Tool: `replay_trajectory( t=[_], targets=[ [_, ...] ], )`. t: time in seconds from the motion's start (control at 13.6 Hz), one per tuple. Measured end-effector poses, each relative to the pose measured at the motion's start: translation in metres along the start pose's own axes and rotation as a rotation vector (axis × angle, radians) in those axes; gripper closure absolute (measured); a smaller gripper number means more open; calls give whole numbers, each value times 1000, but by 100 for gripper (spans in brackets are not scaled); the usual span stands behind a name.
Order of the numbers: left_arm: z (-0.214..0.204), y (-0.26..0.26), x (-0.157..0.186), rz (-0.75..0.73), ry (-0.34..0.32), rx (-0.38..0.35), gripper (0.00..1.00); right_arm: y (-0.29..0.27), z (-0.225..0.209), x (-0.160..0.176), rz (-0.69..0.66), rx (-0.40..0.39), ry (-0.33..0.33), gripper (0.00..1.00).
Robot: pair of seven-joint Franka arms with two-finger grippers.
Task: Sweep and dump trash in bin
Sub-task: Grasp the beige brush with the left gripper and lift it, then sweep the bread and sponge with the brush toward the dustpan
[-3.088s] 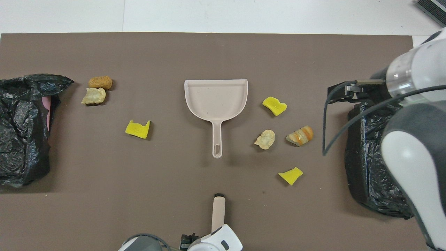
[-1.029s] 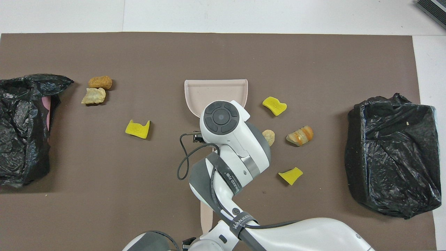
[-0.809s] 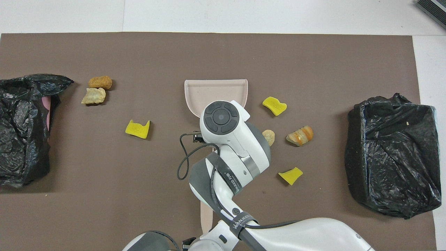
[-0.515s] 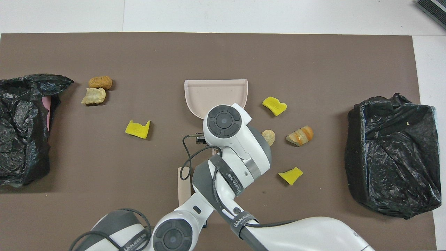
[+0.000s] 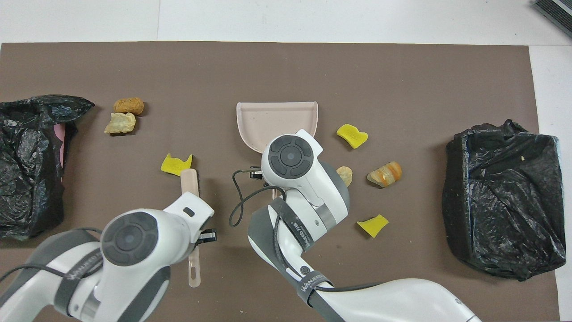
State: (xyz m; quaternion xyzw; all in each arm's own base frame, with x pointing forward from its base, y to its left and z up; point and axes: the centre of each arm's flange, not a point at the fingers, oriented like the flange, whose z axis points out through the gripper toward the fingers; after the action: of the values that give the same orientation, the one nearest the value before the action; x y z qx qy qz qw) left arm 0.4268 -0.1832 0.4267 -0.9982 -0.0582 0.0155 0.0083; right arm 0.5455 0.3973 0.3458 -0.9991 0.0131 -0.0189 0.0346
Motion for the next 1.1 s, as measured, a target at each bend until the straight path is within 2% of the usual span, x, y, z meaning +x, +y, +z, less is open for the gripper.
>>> replay_trajectory(
  t=[0.07,0.15,0.22,0.37,0.74,0.96,1.1],
  targets=[
    [-7,-12,19,-15,15,-3,75,0,0,0,0,0,0,64],
    [-13,-27,42,-25,30,-6,75,0,0,0,0,0,1,64],
    [-18,-46,68,-22,41,-7,75,0,0,0,0,0,1,68],
    [-18,-87,110,13,51,-2,75,0,0,0,0,0,1,68],
    [3,-164,190,165,83,47,75,0,-4,0,-34,3,5,68],
    [20,-188,232,217,119,88,75,6,-16,6,-153,9,22,68],
    [35,-196,251,291,121,119,75,25,-32,17,-259,9,31,68]
  ],
)
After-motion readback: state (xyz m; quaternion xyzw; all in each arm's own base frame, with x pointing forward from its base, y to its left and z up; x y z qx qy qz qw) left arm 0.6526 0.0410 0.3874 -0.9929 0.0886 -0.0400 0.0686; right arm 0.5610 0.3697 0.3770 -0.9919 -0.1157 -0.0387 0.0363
